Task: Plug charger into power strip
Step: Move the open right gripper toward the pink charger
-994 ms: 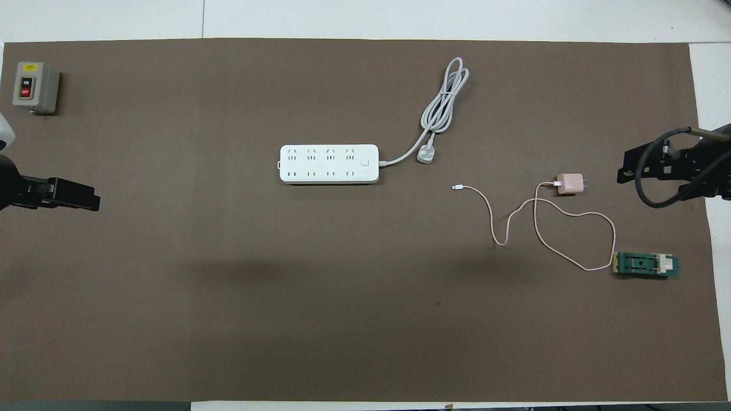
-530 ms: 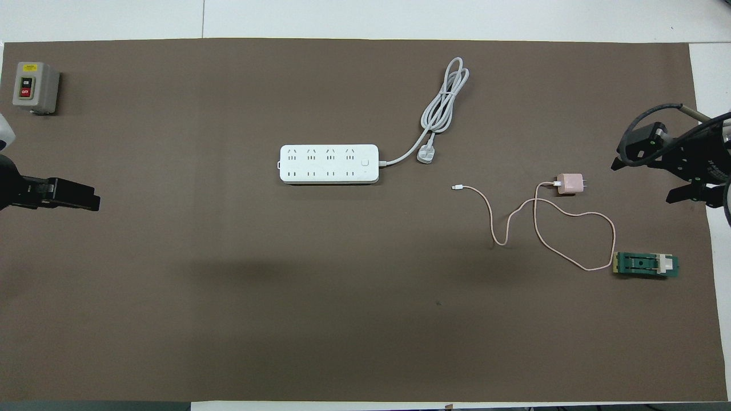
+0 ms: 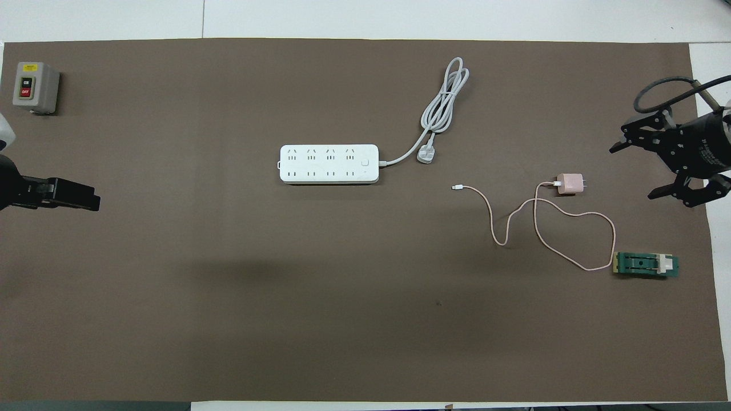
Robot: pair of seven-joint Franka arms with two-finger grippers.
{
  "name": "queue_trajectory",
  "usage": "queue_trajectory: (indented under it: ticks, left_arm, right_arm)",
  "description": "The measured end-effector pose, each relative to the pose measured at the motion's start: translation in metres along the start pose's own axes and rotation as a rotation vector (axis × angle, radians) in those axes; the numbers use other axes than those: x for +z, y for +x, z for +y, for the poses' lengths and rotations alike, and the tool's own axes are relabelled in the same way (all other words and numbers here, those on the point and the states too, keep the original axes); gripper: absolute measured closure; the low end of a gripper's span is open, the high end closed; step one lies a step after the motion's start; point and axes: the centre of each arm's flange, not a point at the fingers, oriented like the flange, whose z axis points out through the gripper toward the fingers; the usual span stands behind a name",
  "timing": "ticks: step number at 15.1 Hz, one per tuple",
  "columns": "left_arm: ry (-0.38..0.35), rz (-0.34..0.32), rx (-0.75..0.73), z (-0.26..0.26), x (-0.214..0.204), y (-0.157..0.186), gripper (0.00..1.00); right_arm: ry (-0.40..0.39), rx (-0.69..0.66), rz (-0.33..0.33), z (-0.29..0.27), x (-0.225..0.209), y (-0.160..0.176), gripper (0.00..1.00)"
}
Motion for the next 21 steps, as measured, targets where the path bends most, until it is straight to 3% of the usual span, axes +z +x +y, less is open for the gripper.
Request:
queue_trajectory:
  ticks: [7, 14, 17, 21]
  left_arm:
    - [0.000, 0.000, 0.000, 0.000, 0.000, 0.000, 0.00]
    - [0.000, 0.000, -0.001, 0.000, 0.000, 0.000, 0.00]
    - [0.000, -0.001, -0.001, 0.000, 0.000, 0.000, 0.00]
    - [0.000, -0.001, -0.002, 0.001, 0.000, 0.000, 0.00]
  right_arm:
    - [0.083, 0.289, -0.147, 0.006, 0.031, 0.041, 0.00]
    - [0.099, 0.692, -0.226, 0.001, 0.064, 0.067, 0.00]
    - [0.087, 0.755, -0.260, 0.016, 0.085, 0.094, 0.00]
    - [0.068, 0.704, -0.301, 0.027, 0.126, 0.120, 0.00]
